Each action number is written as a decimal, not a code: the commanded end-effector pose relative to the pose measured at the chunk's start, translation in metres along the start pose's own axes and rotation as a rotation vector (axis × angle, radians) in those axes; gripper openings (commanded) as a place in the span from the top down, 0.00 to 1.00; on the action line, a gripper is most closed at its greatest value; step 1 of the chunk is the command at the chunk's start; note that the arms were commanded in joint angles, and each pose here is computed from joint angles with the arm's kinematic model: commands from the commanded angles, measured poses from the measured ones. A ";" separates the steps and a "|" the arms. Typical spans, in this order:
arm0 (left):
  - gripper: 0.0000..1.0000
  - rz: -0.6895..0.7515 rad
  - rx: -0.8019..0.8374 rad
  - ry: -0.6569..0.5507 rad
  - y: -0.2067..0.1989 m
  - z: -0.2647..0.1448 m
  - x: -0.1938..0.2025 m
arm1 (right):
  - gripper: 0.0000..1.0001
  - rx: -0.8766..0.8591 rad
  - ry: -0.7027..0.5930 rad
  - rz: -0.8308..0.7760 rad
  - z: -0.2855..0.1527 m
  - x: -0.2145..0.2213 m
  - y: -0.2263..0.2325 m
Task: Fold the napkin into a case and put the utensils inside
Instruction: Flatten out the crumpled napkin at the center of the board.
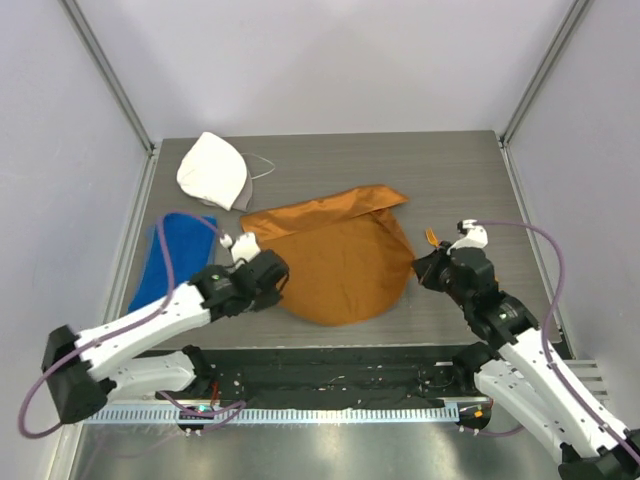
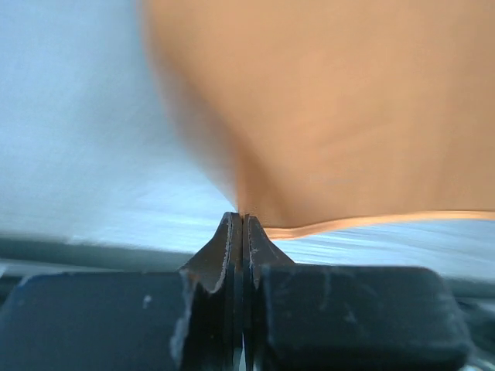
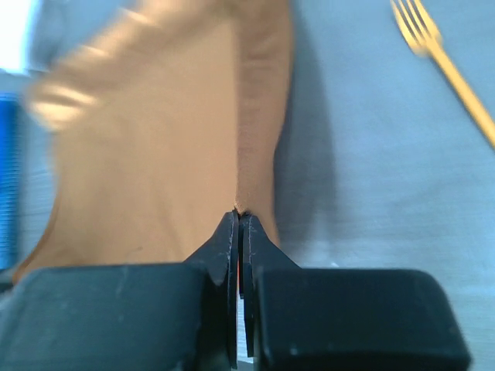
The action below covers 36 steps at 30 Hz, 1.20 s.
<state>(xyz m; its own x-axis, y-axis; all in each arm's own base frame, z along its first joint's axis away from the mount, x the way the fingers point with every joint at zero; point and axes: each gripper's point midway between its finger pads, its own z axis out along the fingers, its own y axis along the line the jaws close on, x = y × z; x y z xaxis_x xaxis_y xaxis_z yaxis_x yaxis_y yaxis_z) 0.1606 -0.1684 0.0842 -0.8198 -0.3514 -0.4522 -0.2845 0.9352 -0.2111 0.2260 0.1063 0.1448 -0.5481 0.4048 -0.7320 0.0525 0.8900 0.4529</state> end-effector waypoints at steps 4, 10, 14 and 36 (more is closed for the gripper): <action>1.00 0.076 0.541 -0.541 -0.065 -0.203 -0.153 | 0.99 -0.430 -0.375 -0.133 -0.125 -0.137 0.105; 1.00 0.179 0.992 -0.822 -0.062 -0.361 -0.187 | 0.99 -0.702 -0.631 -0.267 -0.255 -0.190 0.146; 1.00 0.212 1.160 -0.942 -0.047 -0.430 -0.193 | 0.99 -0.852 -0.745 -0.287 -0.319 -0.202 0.158; 1.00 -0.052 0.222 -0.706 -0.065 -0.151 -0.329 | 0.99 0.057 -0.607 -0.169 -0.055 -0.236 0.087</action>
<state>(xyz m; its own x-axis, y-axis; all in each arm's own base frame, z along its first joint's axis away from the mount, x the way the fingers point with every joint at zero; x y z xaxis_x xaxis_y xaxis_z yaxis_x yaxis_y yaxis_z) 0.3168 -0.1361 0.4511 -0.1120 -0.3188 -0.9412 0.0213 0.9461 -0.3230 0.2523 0.0844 0.4408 0.0676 0.4162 -0.9067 -0.1759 0.8996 0.3998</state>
